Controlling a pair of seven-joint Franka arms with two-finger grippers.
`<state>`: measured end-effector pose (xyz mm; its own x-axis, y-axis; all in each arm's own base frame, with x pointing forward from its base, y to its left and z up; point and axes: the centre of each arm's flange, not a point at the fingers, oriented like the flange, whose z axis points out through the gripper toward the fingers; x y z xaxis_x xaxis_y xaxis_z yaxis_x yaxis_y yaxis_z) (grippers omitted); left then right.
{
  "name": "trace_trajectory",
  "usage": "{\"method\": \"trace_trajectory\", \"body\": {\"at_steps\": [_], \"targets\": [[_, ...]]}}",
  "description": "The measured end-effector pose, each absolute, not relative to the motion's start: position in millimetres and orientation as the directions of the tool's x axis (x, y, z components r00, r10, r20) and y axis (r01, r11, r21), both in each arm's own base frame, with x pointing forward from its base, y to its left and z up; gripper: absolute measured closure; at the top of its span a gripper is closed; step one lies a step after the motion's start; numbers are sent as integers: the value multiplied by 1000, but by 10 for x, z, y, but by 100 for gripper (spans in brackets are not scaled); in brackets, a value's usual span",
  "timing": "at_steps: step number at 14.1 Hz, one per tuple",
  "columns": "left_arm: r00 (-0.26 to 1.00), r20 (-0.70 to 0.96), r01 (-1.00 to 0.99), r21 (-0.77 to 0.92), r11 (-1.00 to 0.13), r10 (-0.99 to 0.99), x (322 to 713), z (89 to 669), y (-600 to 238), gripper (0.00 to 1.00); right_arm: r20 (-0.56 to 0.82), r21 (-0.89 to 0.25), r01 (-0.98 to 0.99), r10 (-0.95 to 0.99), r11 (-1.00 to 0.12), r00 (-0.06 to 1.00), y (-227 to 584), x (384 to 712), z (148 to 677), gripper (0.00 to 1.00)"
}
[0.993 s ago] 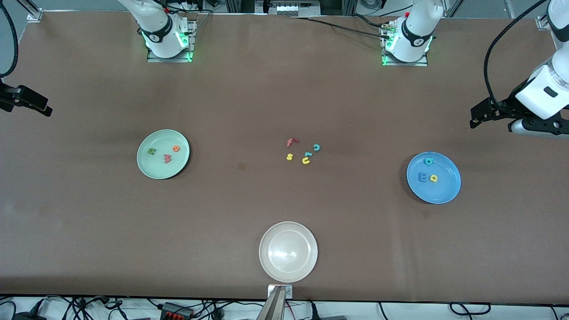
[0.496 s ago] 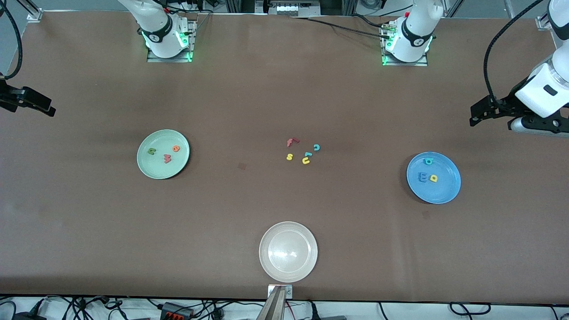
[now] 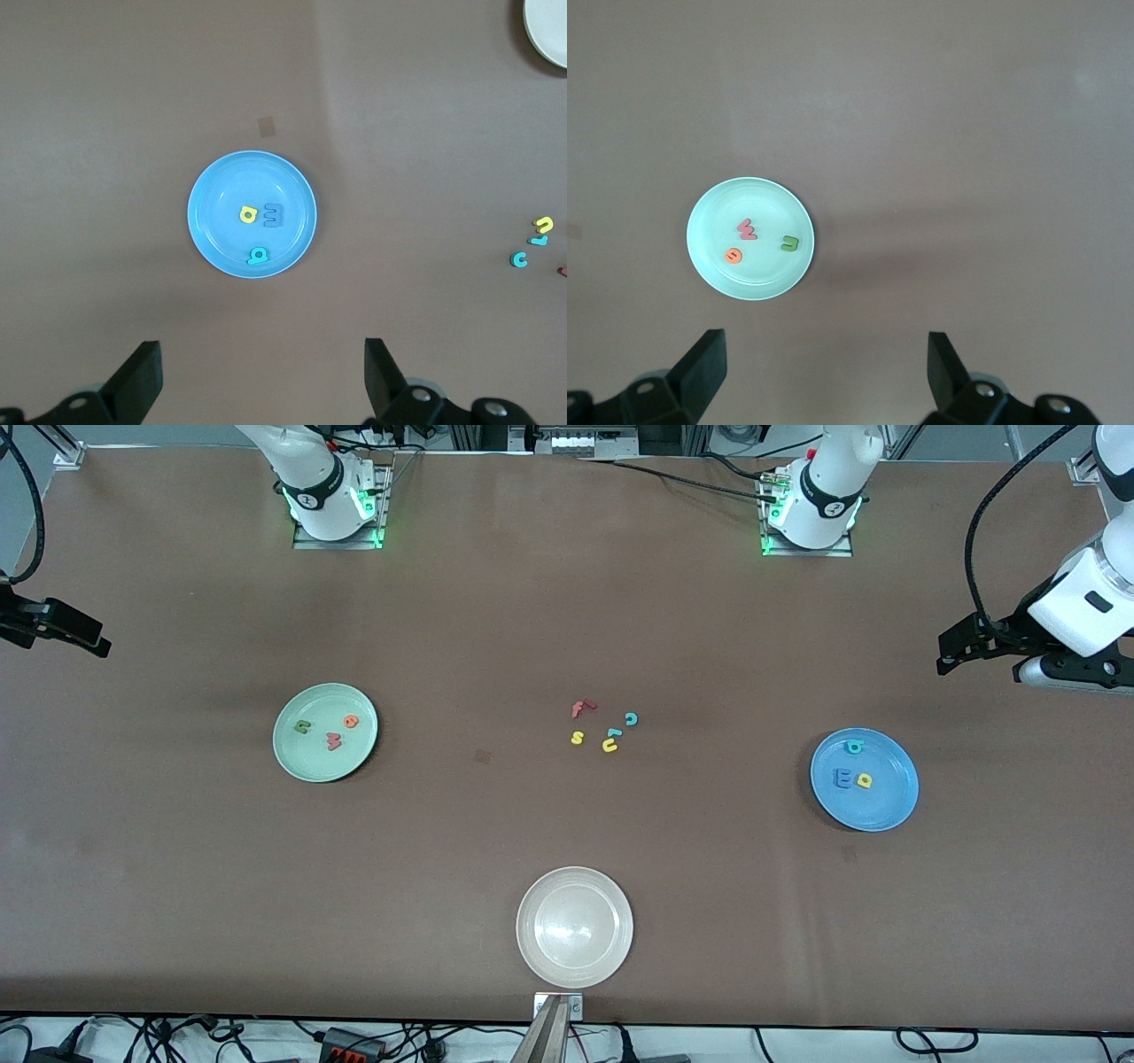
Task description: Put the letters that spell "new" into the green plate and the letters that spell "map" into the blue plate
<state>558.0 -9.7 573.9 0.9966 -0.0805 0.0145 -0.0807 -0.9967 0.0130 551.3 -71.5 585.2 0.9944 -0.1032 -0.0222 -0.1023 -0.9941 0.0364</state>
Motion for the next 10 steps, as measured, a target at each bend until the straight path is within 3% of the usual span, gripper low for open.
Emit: {"method": "trace_trajectory", "body": {"at_steps": [10], "targets": [[997,8,-81,13,-997,-81,5569,5737,-99,0,-21,36,-103,-103,-994,994,-718,5517,5846,0]]}}
